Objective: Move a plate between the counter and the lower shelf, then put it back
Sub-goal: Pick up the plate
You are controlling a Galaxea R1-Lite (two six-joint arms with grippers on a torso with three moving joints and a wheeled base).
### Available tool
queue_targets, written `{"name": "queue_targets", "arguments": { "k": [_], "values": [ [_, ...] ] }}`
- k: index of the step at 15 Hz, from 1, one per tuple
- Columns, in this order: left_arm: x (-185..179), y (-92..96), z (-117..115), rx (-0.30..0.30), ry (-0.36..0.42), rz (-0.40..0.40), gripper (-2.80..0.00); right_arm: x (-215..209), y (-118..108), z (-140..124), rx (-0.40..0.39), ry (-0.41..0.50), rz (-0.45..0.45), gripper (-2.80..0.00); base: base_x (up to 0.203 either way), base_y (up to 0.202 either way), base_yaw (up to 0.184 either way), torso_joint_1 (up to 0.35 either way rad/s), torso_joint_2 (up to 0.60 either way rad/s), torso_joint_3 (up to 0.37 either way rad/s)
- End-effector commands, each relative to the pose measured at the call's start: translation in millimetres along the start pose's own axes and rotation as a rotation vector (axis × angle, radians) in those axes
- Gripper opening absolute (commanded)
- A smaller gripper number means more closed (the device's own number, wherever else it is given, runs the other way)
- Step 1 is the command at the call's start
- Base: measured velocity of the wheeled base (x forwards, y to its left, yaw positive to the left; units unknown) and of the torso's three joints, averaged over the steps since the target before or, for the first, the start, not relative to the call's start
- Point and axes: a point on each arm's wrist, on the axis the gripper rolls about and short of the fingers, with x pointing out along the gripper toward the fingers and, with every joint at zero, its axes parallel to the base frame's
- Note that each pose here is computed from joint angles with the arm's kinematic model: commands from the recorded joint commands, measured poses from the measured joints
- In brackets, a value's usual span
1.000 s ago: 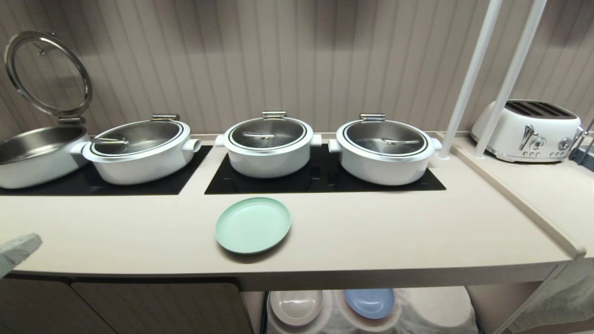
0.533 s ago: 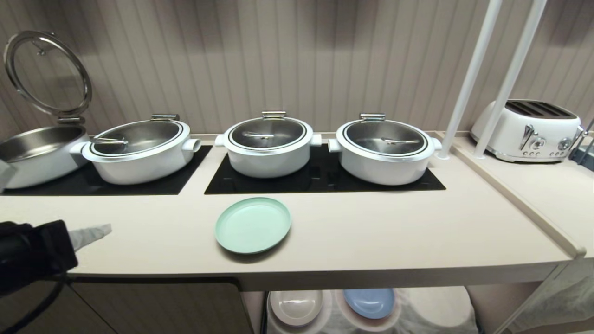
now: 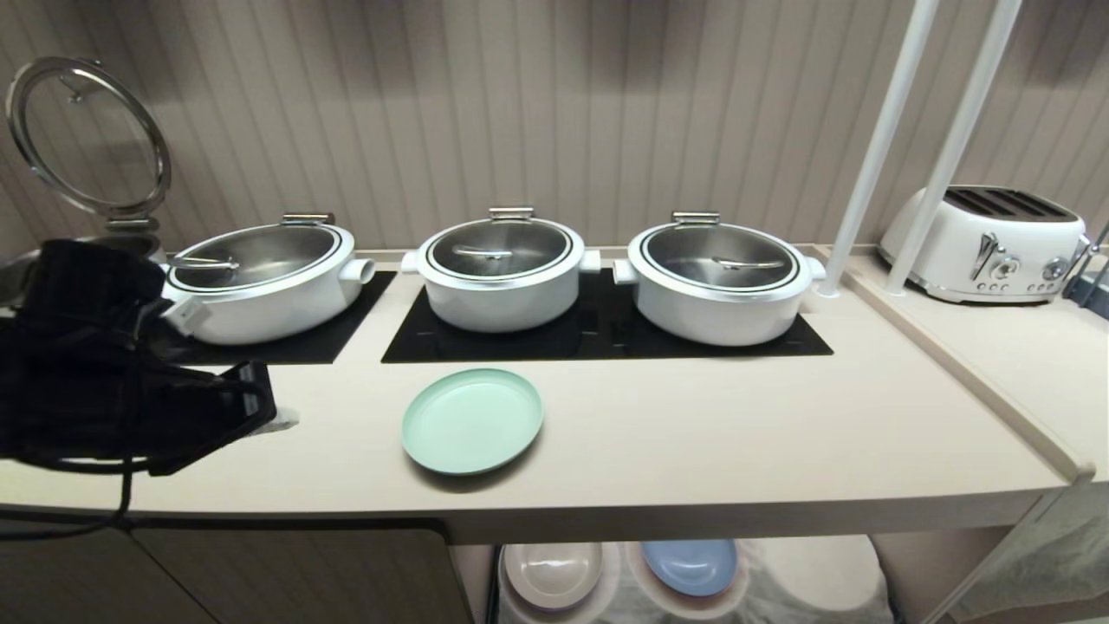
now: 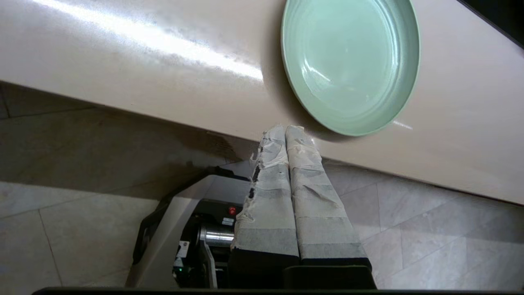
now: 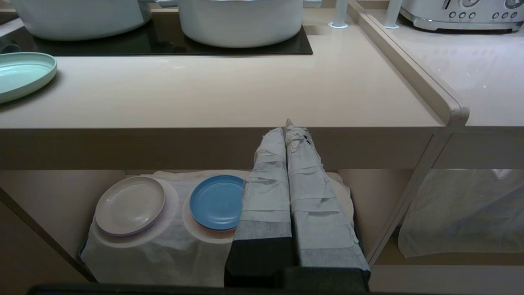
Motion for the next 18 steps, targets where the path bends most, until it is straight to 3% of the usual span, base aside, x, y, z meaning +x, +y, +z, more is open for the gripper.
{"name": "queue_targets", "arguments": {
  "k": [1,5,9,13,18],
  "values": [
    [34,-0.1,16,-0.02,0.065,0.031,-2.8,0,0,0,-0.001,0.0,0.0,-2.8,0.0,0.0,0.0,0.0,0.0,0.0],
    [57,-20.4,16,0.028,0.099,0.031,-2.8,0,0,0,-0.001,0.0,0.0,-2.8,0.0,0.0,0.0,0.0,0.0,0.0],
    [80,-45.9,6,0.06,0.083,0.124,-2.8,0,0,0,-0.001,0.0,0.0,-2.8,0.0,0.0,0.0,0.0,0.0,0.0],
    [100,-45.4,0,0.079,0.108,0.181,-2.8,0,0,0,-0.001,0.0,0.0,-2.8,0.0,0.0,0.0,0.0,0.0,0.0],
    [117,-49.4,10,0.077,0.105,0.18,-2.8,0,0,0,-0.001,0.0,0.0,-2.8,0.0,0.0,0.0,0.0,0.0,0.0]
  ]
}}
